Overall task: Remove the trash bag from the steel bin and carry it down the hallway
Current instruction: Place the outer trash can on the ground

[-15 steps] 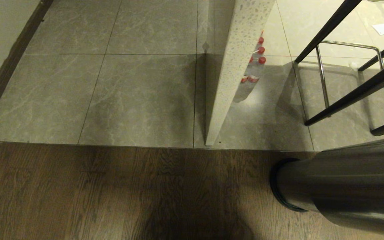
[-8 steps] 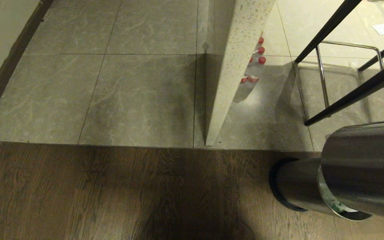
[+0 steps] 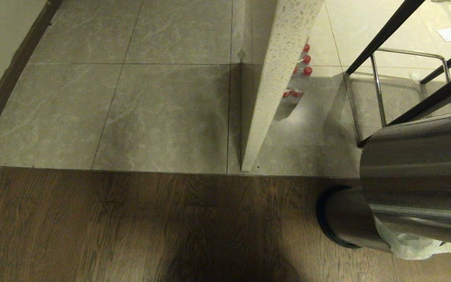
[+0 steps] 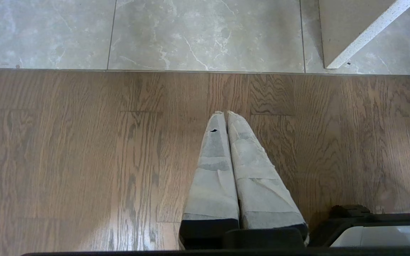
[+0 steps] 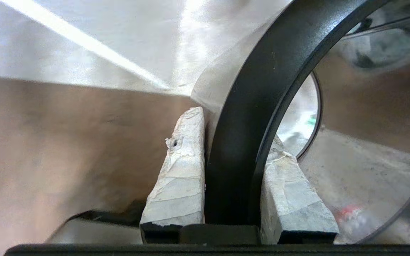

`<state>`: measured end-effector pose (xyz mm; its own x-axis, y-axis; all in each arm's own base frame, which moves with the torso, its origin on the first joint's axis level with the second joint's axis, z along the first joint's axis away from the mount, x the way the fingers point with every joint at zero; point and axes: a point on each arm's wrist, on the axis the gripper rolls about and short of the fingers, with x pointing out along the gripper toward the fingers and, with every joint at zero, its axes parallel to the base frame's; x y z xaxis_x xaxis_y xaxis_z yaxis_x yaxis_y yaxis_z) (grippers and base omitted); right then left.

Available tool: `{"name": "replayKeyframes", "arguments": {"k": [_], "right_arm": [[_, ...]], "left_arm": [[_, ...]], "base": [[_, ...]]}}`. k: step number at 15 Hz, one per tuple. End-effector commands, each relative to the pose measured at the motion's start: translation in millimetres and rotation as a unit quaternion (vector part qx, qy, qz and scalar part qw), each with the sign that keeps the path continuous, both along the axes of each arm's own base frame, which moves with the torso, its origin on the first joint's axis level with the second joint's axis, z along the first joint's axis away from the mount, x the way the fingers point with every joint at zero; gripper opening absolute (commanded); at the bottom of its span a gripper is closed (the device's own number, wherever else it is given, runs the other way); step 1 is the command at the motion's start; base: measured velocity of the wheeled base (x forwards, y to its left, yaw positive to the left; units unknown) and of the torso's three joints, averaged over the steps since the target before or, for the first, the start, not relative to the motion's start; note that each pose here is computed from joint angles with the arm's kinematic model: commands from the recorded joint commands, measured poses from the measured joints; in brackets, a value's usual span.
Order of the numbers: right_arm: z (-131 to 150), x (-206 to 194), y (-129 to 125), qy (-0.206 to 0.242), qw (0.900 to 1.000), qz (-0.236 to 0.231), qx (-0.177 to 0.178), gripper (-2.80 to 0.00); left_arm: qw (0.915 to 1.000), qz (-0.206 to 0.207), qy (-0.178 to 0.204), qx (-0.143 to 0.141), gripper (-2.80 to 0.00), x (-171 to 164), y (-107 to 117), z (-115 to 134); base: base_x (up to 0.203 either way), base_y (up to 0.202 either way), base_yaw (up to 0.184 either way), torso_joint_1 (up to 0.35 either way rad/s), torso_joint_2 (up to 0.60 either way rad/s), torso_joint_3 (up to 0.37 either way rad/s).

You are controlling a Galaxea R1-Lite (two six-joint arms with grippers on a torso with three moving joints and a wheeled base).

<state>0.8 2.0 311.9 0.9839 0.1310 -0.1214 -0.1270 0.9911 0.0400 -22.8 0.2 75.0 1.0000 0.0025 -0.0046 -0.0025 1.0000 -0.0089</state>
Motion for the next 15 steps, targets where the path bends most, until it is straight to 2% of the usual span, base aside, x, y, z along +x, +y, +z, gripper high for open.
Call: {"name": "replayKeyframes", "arguments": {"k": [1,4,8,10,12,15], "right_arm": [[3.7,4.9,1.3,0.007,1.000,0.023,0.008,-2.80],[7.7,16.5,3.8,0.025,0.997,0.063,0.043,-2.80],[8.0,60.9,6.4,0.071,0.994,0.072,0.047,-2.80],[8.2,85.0,8.6,0.080,0.992,0.080,0.051,-2.80],[8.5,107.4,14.0,0.091,0.989,0.097,0.072,-2.80],[4.5,130.7,27.8,0.122,0.979,0.137,0.084,-2.80]], "left_arm": [[1.0000,0.000,0.000,0.000,-2.80,0.0,0.0,-0.5],[1.0000,0.000,0.000,0.000,-2.80,0.0,0.0,-0.5],[1.0000,0.000,0.000,0.000,-2.80,0.0,0.0,-0.5],[1.0000,0.000,0.000,0.000,-2.80,0.0,0.0,-0.5],[1.0000,0.000,0.000,0.000,-2.80,0.0,0.0,-0.5],[1.0000,0.000,0.000,0.000,-2.80,0.0,0.0,-0.5]], "base": [[0.000,0.000,0.000,0.000,0.00,0.000],[0.000,0.000,0.000,0.000,0.00,0.000],[0.000,0.000,0.000,0.000,0.00,0.000],[0.000,0.000,0.000,0.000,0.00,0.000],[0.000,0.000,0.000,0.000,0.00,0.000],[0.000,0.000,0.000,0.000,0.00,0.000]]}}
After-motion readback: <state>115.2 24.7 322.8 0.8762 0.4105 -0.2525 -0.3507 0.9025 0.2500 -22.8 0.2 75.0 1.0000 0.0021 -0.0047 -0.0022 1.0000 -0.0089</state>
